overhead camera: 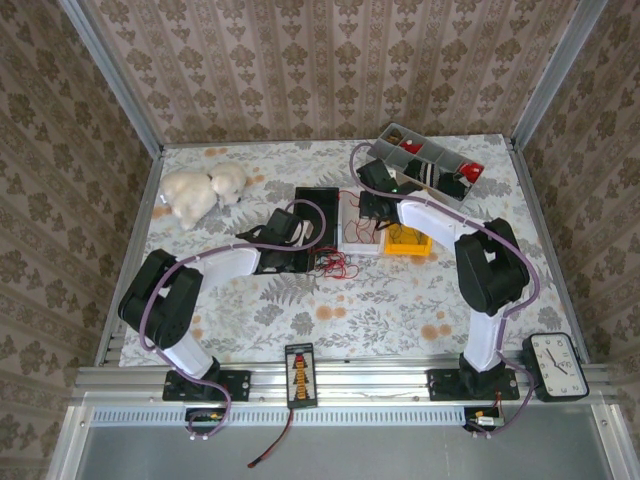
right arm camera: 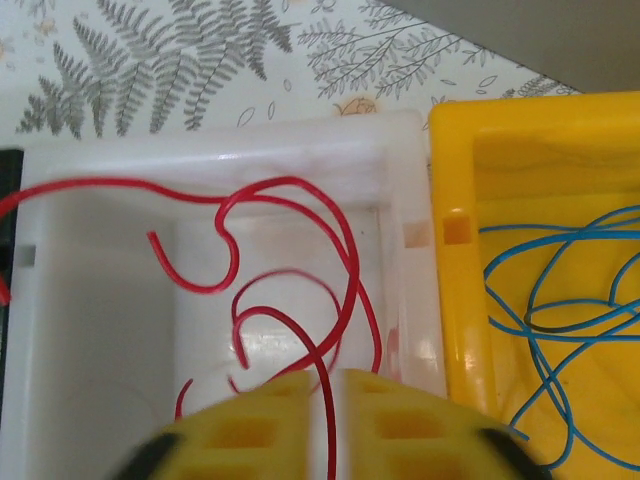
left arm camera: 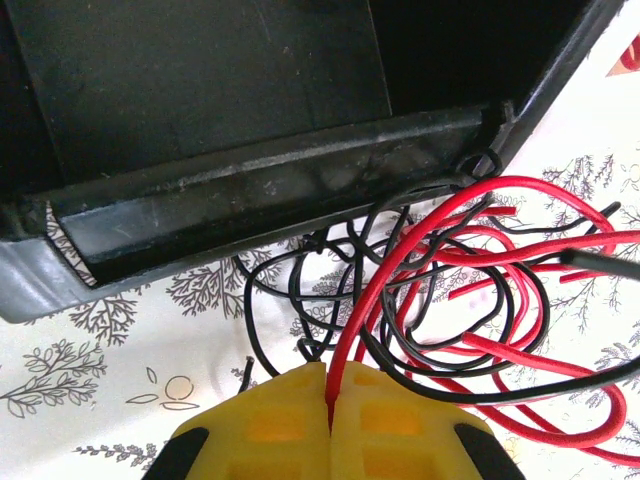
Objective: Untangle the cables
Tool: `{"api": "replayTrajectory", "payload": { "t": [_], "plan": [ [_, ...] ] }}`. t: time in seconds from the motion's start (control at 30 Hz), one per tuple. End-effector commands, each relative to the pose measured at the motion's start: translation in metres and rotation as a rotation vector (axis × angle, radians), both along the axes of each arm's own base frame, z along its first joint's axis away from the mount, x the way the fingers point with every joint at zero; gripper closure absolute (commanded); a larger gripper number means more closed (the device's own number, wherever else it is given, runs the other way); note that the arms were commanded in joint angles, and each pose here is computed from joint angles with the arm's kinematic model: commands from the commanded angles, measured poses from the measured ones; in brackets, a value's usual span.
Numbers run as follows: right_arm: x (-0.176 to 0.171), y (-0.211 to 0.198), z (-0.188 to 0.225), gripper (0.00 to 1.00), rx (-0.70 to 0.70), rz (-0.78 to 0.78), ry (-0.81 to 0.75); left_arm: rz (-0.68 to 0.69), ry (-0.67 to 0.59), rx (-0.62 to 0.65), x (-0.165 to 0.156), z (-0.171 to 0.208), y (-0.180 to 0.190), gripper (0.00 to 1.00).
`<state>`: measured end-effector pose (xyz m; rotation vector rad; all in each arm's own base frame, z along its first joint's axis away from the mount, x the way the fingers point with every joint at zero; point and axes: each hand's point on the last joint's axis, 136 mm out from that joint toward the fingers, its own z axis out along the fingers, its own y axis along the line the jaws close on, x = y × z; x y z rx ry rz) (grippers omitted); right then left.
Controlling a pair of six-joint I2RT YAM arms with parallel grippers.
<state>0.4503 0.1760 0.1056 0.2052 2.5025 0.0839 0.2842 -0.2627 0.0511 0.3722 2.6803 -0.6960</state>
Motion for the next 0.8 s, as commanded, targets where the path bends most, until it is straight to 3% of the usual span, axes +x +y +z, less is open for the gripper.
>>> {"api": "replayTrajectory", "payload": {
  "t": [0.0,0.1,0.23,0.5,0.77],
  "plan": [
    [0.001,0.002,0.021,0.64,-0.016,0.027,-0.035,0.024,0.0,-0.016,0.007,0.006,-0.001,1.0],
    [0.0,0.0,0.045,0.5,-0.009,0.041,-0.1,0.034,-0.002,-0.019,0.008,0.007,0.0,1.0],
    [-0.005,-0.005,0.074,0.44,0.013,0.044,-0.177,0.039,0.0,-0.021,0.008,0.007,0.001,1.0],
    [-0.049,0.019,0.089,0.41,0.193,0.177,-0.244,0.028,0.011,-0.009,0.003,0.007,0.004,1.0],
    [-0.124,0.08,0.041,0.44,0.259,0.468,-0.076,0.023,0.016,0.015,-0.005,0.002,0.012,1.0]
  ]
}}
